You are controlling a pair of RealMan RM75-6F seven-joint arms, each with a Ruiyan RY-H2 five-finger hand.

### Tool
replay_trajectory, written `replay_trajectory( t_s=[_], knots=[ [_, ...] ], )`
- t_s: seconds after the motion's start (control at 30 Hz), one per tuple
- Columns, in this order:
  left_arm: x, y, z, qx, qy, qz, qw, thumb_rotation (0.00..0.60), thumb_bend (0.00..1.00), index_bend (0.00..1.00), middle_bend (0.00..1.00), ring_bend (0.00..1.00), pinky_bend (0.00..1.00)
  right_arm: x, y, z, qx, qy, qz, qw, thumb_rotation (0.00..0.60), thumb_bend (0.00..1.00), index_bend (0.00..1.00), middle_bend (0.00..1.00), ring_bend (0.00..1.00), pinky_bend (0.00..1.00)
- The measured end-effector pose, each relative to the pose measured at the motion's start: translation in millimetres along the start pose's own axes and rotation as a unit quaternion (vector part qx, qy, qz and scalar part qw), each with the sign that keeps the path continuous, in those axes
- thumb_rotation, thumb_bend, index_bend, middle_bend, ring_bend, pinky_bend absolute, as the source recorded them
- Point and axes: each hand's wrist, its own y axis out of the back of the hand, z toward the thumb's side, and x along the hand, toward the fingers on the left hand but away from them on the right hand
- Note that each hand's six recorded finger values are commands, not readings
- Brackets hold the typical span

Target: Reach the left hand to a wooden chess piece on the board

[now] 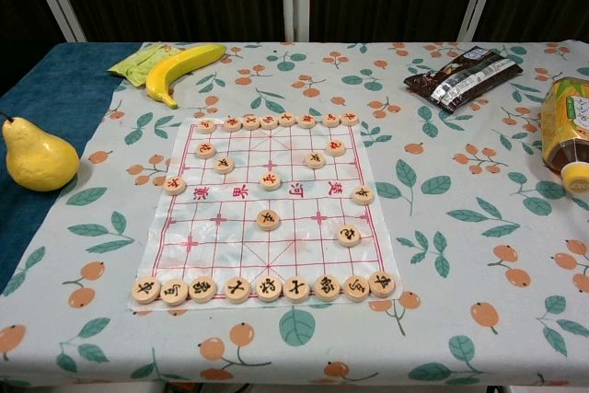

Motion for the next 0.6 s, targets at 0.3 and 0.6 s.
replay_trajectory(
  t_s=[0.3,0.6],
  knots=[
    [-2,-1,4,0.000,-0.005,-0.001,1.0000,0.600,0.16,0.04,0.05,0.00,0.00,2,1,-1,-0.002,0.002,-0.002,1.0000,0.600,0.14,0.00,0.00,0.00,0.00],
    [4,-8,25,-0.015,-0.045,-0.015,0.9988,0.600,0.16,0.04,0.06,0.00,0.00,6,5,-7,-0.005,-0.004,-0.007,1.0000,0.600,0.14,0.00,0.00,0.00,0.00]
  ],
)
